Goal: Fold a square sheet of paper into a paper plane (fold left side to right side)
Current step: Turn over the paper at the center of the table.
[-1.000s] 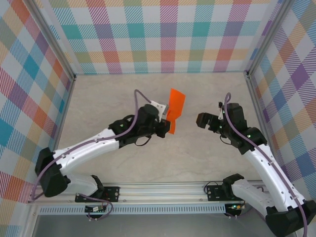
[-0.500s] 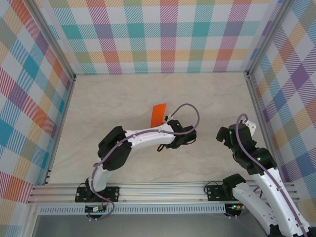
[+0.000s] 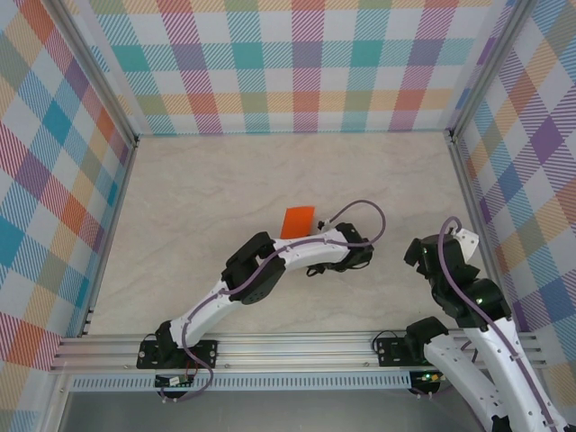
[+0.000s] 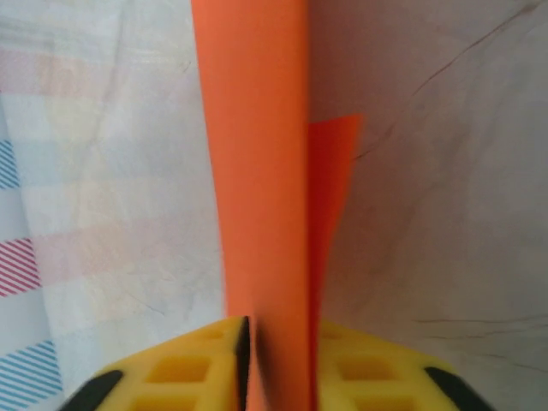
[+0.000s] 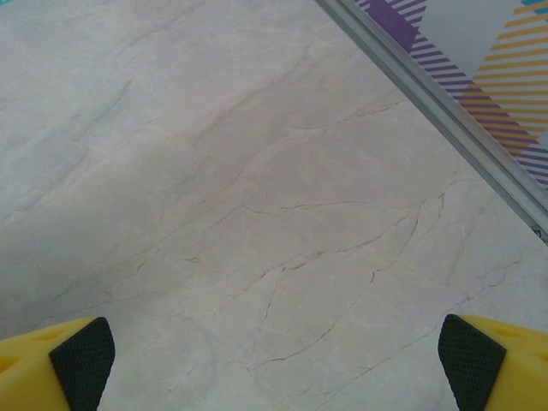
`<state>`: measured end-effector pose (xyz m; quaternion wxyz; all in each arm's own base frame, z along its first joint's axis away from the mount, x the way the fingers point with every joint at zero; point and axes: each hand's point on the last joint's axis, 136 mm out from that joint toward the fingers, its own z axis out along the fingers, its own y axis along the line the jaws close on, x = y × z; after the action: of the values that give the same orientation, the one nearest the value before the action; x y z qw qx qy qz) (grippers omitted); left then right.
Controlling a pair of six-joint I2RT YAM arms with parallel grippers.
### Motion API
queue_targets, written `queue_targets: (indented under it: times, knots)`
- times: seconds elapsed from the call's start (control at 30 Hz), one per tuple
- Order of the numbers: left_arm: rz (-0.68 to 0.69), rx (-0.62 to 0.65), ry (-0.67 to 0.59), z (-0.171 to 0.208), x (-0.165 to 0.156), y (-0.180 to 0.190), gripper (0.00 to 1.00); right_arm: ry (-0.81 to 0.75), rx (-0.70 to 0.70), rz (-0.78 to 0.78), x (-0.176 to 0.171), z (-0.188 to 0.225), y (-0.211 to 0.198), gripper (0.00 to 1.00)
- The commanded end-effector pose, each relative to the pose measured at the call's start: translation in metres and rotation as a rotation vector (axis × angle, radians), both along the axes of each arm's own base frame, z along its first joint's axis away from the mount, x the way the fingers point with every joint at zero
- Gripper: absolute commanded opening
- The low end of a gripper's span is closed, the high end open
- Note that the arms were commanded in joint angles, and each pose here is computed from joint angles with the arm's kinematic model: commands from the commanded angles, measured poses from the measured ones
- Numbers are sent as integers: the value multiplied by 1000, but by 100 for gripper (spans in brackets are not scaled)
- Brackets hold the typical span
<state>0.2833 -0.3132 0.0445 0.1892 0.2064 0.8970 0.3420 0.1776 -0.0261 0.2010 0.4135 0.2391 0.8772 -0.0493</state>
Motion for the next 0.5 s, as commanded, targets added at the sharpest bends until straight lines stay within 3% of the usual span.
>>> queue_targets:
  times: [0.0,0.27,0.47]
  knots:
    - [-19,17,127,-1,-11,-7,29,-34,-21,-3,-2,16,-5,100]
    - [-32,-344,240,13,-11,-58,49,-28,-28,81,2,22,5,100]
    - [-78,-574,245,53,-7,-71,61,-17,67,249,14,11,41,100]
